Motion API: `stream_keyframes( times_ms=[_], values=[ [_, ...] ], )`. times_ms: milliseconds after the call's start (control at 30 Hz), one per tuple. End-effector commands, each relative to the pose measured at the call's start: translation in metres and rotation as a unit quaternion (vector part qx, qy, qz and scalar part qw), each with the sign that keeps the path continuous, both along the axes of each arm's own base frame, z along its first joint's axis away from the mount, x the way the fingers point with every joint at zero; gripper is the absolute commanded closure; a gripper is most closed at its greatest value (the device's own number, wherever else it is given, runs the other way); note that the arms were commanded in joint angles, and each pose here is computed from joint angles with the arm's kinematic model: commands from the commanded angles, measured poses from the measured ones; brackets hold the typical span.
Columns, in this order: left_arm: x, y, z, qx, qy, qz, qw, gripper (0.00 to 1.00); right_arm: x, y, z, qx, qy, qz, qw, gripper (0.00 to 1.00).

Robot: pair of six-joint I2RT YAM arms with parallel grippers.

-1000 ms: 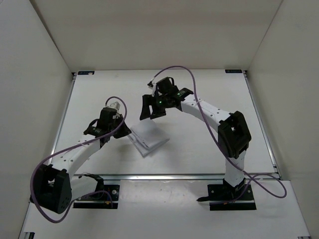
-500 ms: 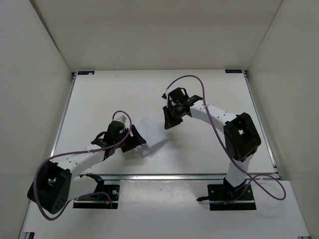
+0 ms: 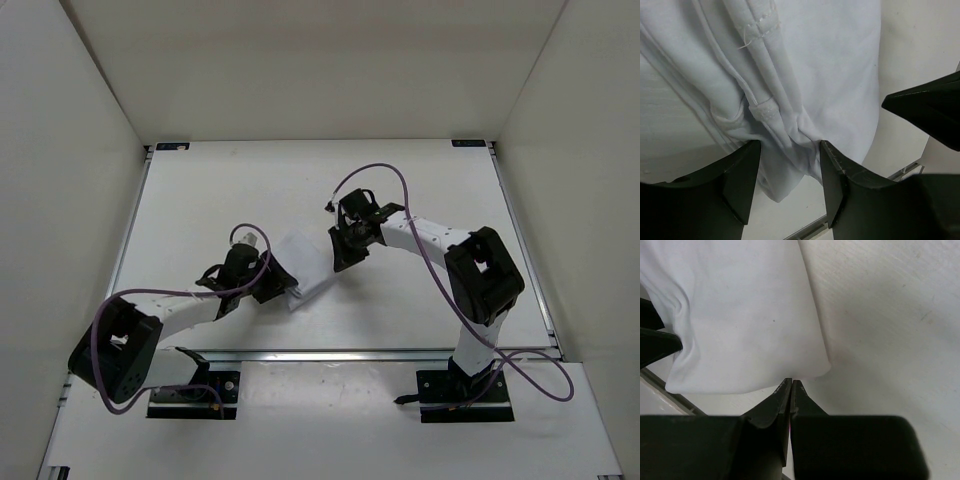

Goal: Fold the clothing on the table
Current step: Fold the skirt

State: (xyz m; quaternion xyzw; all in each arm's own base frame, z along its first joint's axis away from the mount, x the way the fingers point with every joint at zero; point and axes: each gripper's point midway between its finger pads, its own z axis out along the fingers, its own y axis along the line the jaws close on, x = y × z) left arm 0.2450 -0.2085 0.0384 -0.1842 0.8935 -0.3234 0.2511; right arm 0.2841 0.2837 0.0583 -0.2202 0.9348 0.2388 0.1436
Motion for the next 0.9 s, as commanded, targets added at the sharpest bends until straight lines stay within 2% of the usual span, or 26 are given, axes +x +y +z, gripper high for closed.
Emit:
stream_keyframes(
  times_ms=[0, 167, 233, 333, 433, 567, 867],
  values=[
    [0.021, -0.001, 0.024, -0.016, -0.036, 0.022, 0.999, 0.39, 0.005, 0.016, 0.019, 0.034, -0.033, 0.015, 0.999, 1.00],
    [0.019, 0.014, 0.036, -0.024, -0.048, 0.045, 0.998, 0.49, 0.013, 0.018, 0.022, 0.043, -0.039, 0.009, 0.998, 1.00],
    [0.017, 0.020, 0.037, -0.022, -0.044, 0.050, 0.998, 0.49, 0.015, 0.018, 0.021, 0.044, -0.038, 0.007, 0.998, 1.00],
    [0.018, 0.021, 0.039, -0.027, -0.049, 0.058, 0.997, 0.41, 0.015, 0.021, 0.021, 0.045, -0.036, 0.009, 0.998, 0.99],
    [0.017, 0.016, 0.034, -0.023, -0.045, 0.053, 0.997, 0.37, 0.017, 0.023, 0.021, 0.042, -0.038, 0.014, 0.998, 0.99],
    [0.017, 0.013, 0.025, -0.014, -0.034, 0.051, 0.998, 0.37, 0.013, 0.026, 0.024, 0.040, -0.039, 0.021, 0.998, 0.99],
    [0.016, 0.009, 0.010, -0.013, -0.024, 0.055, 0.998, 0.44, 0.018, 0.021, 0.028, 0.041, -0.044, 0.018, 0.998, 0.98]
  ],
)
